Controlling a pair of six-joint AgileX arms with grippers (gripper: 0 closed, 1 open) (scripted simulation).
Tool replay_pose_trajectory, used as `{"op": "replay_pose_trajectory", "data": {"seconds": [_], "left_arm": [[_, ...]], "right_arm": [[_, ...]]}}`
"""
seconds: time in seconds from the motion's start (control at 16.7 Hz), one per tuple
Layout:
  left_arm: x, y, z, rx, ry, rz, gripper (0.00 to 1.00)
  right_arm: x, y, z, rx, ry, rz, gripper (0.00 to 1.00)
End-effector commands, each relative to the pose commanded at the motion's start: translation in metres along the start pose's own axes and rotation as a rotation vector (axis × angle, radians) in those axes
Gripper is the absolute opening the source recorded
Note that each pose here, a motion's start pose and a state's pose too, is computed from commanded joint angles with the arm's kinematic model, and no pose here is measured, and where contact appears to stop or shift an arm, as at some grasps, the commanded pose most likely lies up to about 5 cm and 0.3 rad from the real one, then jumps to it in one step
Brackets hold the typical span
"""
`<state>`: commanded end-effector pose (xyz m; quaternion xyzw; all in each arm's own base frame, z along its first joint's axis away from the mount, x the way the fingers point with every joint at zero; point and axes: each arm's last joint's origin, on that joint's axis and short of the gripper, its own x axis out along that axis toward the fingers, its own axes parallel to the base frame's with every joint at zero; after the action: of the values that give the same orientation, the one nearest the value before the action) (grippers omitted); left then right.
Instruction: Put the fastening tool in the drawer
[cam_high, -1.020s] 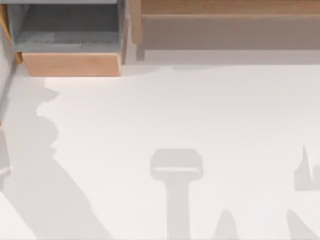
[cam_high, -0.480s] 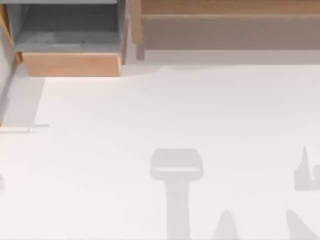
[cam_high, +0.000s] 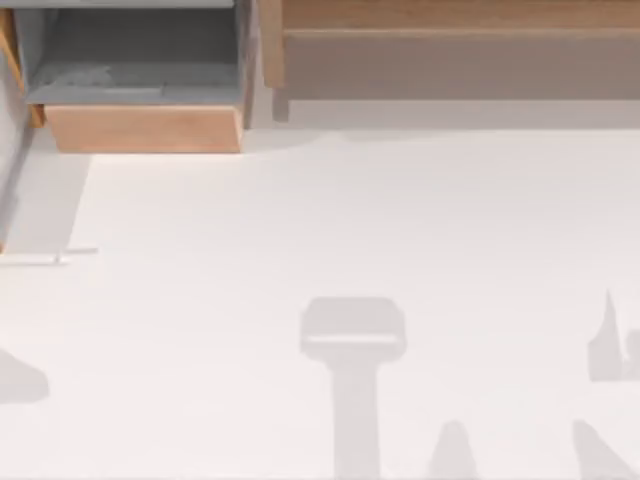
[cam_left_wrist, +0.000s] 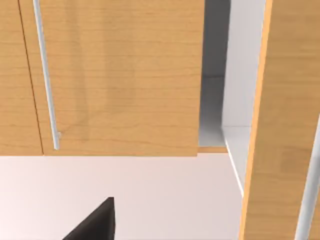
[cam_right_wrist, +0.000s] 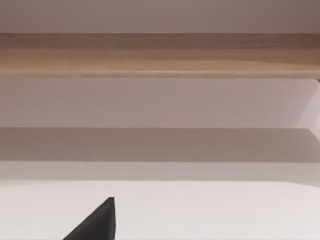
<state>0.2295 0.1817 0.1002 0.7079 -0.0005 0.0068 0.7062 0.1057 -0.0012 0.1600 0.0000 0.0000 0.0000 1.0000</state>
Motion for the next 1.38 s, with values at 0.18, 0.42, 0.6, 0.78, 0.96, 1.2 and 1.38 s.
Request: {"op": "replay_pose_trajectory", "data": {"seconds": [0.18, 0.42, 0.6, 0.78, 0.96, 1.2, 1.38], "left_arm": [[0.0, -0.005, 0.007, -0.002, -0.029, -0.01, 1.0], [0.001, -0.004, 0.006, -0.002, -0.026, -0.009, 1.0], [0.015, -0.005, 0.007, -0.002, -0.029, -0.01, 1.0], [0.025, -0.005, 0.008, -0.002, -0.029, -0.01, 1.0], [0.025, -0.005, 0.008, -0.002, -0.029, -0.01, 1.0], [0.025, -0.005, 0.008, -0.002, -0.029, -0.01, 0.7], [0.025, -0.005, 0.008, -0.002, -0.029, -0.01, 0.47]], "right_arm": [[0.0, 0.0, 0.0, 0.0, 0.0, 0.0, 1.0], [0.0, 0.0, 0.0, 0.0, 0.0, 0.0, 1.0], [0.0, 0.0, 0.0, 0.0, 0.0, 0.0, 1.0], [0.0, 0.0, 0.0, 0.0, 0.0, 0.0, 1.0], [0.0, 0.0, 0.0, 0.0, 0.0, 0.0, 1.0], [0.0, 0.0, 0.0, 0.0, 0.0, 0.0, 1.0], [0.0, 0.0, 0.0, 0.0, 0.0, 0.0, 1.0]]}}
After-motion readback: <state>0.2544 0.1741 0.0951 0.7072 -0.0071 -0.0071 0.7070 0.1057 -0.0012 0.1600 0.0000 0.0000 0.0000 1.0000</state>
